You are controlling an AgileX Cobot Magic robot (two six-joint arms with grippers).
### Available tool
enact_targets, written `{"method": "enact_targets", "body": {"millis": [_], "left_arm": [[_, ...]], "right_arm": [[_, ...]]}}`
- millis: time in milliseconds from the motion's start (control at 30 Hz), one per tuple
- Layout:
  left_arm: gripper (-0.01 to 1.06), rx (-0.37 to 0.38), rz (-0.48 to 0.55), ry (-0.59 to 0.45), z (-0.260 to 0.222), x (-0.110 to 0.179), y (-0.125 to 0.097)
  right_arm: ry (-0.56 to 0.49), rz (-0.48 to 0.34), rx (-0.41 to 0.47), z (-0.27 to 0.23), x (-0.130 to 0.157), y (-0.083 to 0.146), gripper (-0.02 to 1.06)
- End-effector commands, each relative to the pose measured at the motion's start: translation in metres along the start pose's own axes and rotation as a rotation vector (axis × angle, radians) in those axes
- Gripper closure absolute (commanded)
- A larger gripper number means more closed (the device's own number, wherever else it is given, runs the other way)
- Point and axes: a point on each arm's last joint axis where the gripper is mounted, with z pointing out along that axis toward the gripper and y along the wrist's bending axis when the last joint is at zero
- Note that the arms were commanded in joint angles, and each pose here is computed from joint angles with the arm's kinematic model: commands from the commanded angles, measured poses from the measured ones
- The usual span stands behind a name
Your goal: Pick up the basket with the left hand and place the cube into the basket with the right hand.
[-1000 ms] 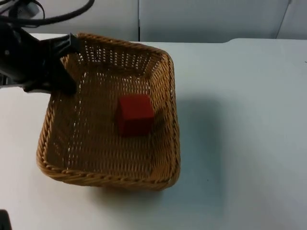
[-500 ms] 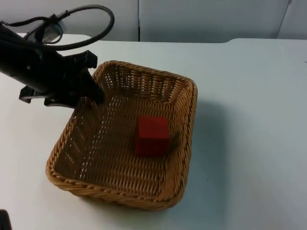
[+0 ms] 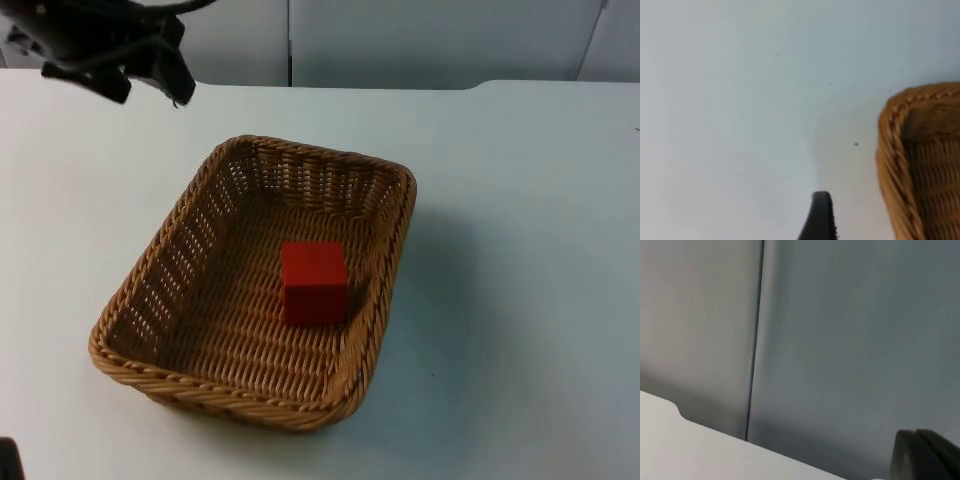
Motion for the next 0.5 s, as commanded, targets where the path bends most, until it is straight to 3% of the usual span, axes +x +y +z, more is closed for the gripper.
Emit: {"method": "enact_targets", "body": {"millis": [0, 33, 100, 133, 200, 367, 433, 467], "left_arm": [[0.48, -0.085, 0.011, 0.018, -0.018, -0.018, 0.002], [0.60, -0.113, 0.006, 0.013, -0.031, -0.028, 0.001], [0.95, -0.178, 0.049, 0.021, -0.059, -0.044, -0.001], [1.05, -0.211, 0.088, 0.014, -0.077, -0.051, -0.004], [1.05, -0.247, 0.107, -0.006, -0.096, -0.057, -0.007], [1.05, -0.468, 0.153, -0.167, -0.208, -0.060, -0.032], [1.05, -0.488, 0.153, -0.206, -0.235, -0.055, -0.043], [1.05, -0.496, 0.148, -0.253, -0.264, -0.049, -0.055]], "right_arm": [[-0.029, -0.070, 0.024, -0.001, -0.005, -0.004, 1.05], [-0.044, -0.094, 0.039, -0.002, -0.006, -0.005, 1.05], [-0.114, -0.117, 0.101, -0.008, -0.017, -0.012, 1.05], [-0.155, -0.122, 0.131, -0.014, -0.024, -0.015, 1.05], [-0.188, -0.116, 0.156, -0.021, -0.031, -0.019, 1.05], [-0.266, -0.181, 0.286, -0.079, -0.067, -0.040, 1.05], [-0.260, -0.195, 0.323, -0.094, -0.072, -0.045, 1.05], [-0.232, -0.142, 0.360, -0.106, -0.073, -0.051, 1.05]]}}
